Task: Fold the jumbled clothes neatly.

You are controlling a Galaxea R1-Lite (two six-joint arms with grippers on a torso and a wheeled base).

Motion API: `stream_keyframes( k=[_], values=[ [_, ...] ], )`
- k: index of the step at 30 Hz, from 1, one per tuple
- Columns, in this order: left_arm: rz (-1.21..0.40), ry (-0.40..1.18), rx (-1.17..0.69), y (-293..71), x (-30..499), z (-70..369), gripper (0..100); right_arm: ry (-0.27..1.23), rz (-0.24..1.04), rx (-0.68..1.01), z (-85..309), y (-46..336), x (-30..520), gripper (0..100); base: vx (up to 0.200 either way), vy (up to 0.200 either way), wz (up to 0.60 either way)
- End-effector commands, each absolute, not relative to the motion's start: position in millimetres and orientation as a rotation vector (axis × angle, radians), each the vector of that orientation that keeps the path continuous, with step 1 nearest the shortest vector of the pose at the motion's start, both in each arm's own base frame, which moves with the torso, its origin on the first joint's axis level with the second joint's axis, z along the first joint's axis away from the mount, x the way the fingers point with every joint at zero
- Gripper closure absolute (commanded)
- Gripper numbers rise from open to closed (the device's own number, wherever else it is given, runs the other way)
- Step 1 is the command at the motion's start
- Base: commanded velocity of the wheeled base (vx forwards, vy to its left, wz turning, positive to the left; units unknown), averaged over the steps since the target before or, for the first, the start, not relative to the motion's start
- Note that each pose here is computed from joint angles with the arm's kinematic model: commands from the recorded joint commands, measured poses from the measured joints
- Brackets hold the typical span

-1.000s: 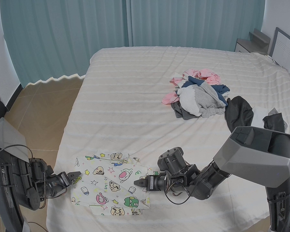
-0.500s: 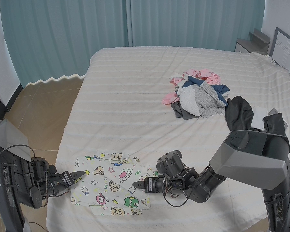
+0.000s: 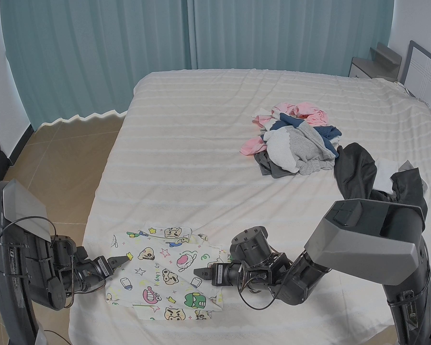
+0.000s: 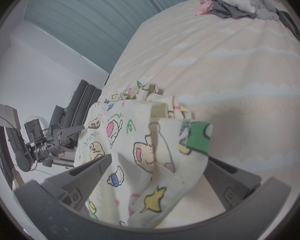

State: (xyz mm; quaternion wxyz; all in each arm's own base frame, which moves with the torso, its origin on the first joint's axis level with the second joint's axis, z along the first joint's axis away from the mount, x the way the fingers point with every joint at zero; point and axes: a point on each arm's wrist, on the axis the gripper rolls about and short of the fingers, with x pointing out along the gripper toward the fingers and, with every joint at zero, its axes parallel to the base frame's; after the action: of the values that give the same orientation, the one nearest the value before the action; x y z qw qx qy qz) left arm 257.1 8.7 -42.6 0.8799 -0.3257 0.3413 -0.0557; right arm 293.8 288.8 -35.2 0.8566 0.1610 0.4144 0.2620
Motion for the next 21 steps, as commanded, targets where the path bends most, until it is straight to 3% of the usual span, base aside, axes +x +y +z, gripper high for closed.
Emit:
stream_keyframes(
  k=[1,21],
  values=[
    [-0.147,0.698,-0.671,3.9,260.9,-42.6,0,0.871,0.536,0.325,-46.3,290.9,291.6,0,0.0,0.0,0.0],
    [-0.172,0.718,-0.659,-5.2,262.6,-47.4,0,0.876,0.554,0.316,-52.8,298.9,287.1,0,0.0,0.0,0.0]
  ],
)
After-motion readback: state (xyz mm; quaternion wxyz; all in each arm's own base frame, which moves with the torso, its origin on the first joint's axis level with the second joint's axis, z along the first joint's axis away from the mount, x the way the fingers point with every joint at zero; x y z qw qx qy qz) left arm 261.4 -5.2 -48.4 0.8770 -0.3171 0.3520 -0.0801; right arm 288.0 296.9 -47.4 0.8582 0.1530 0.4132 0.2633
